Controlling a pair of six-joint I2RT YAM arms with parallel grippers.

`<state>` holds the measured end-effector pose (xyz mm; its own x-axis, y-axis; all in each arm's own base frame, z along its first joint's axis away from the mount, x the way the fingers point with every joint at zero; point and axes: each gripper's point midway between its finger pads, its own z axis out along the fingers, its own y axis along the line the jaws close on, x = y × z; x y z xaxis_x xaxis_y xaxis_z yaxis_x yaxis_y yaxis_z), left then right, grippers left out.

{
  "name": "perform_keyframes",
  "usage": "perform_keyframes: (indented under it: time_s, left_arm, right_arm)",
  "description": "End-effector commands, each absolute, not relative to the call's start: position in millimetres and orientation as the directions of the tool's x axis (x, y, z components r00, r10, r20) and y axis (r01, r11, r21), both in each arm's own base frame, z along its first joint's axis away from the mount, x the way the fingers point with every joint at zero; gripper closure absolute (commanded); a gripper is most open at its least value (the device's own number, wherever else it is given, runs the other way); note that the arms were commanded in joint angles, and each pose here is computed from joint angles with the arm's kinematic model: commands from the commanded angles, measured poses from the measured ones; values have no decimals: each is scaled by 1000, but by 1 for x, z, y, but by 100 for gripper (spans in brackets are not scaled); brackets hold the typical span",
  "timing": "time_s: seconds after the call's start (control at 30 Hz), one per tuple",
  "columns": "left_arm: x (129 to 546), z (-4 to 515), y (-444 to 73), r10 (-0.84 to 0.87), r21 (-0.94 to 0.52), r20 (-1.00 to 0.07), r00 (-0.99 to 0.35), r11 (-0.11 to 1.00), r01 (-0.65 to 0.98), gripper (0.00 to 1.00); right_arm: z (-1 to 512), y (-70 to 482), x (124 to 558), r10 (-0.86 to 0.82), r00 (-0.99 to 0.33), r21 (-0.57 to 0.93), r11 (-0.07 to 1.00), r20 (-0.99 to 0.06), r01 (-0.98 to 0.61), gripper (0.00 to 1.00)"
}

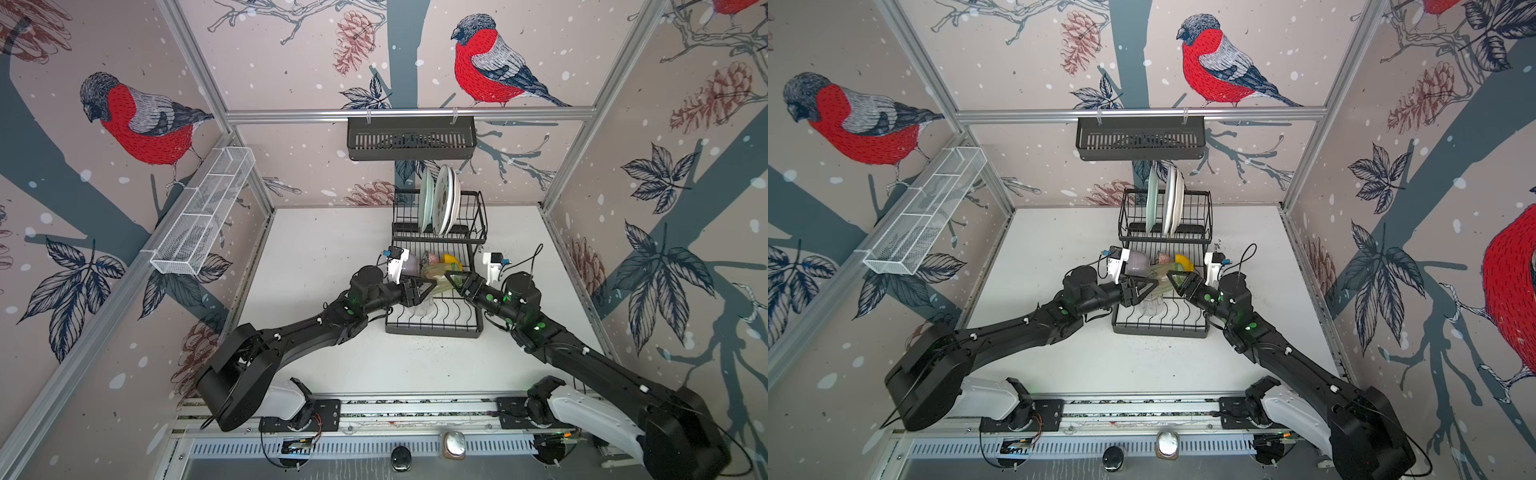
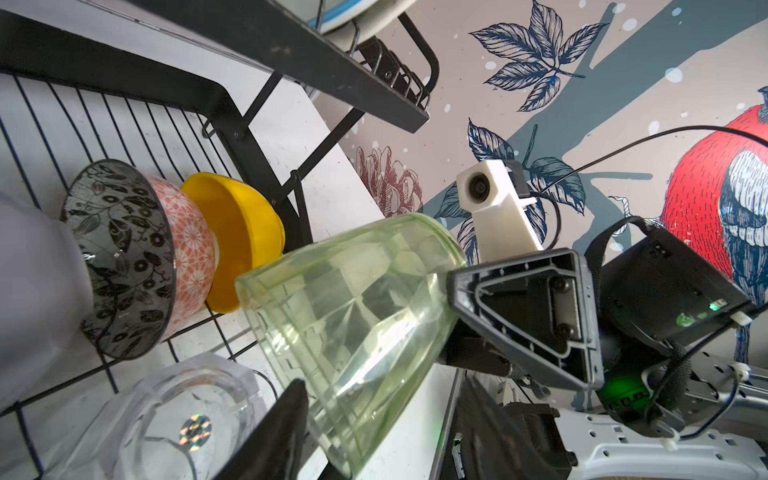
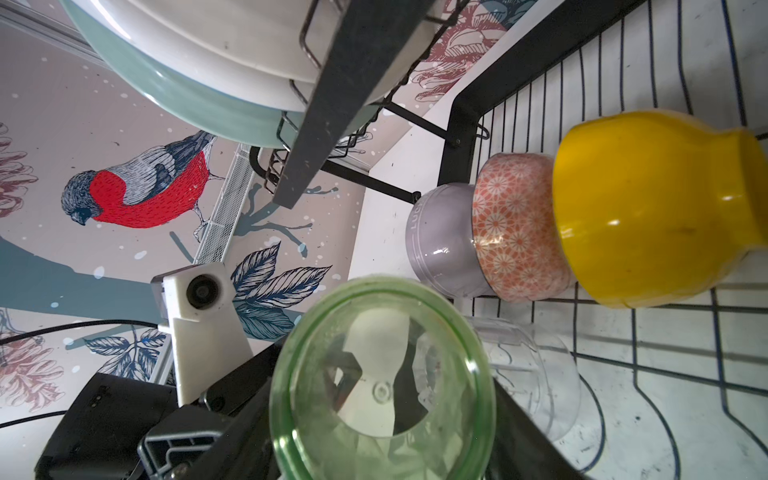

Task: Unload the mixed dishes from the dish rack
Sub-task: 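Lift the green glass out with the right gripper while the left gripper reaches toward it, then grasp the green glass with the left gripper beside the right gripper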

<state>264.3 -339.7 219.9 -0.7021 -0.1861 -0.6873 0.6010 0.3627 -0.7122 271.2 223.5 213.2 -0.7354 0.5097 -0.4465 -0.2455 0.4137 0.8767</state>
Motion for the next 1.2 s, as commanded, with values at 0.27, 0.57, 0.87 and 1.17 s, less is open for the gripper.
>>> perform_keyframes:
  time_s: [0.27,0.57,0.87,1.17]
  left_arm:
    - [262,254,-348,-242,-709,-705,-666,248,661,60]
    - [261,253,-349,-251,-723,-691,-678,231,652,80]
    - [260,252,-346,-257,-727,-686,-680,231,646,82]
    - [256,248,-347,-237,-728,-685,-689,226,647,100]
  right_arm:
    - [236,231,268,516,-737,896,319,-437,-308,43]
    - [235,236,263,497,-754,901,297,-429,-317,42]
    - [229,238,259,479,-764,899,299,-432,-321,42]
    - [222,235,257,481,-756,893,312,-444,-326,34]
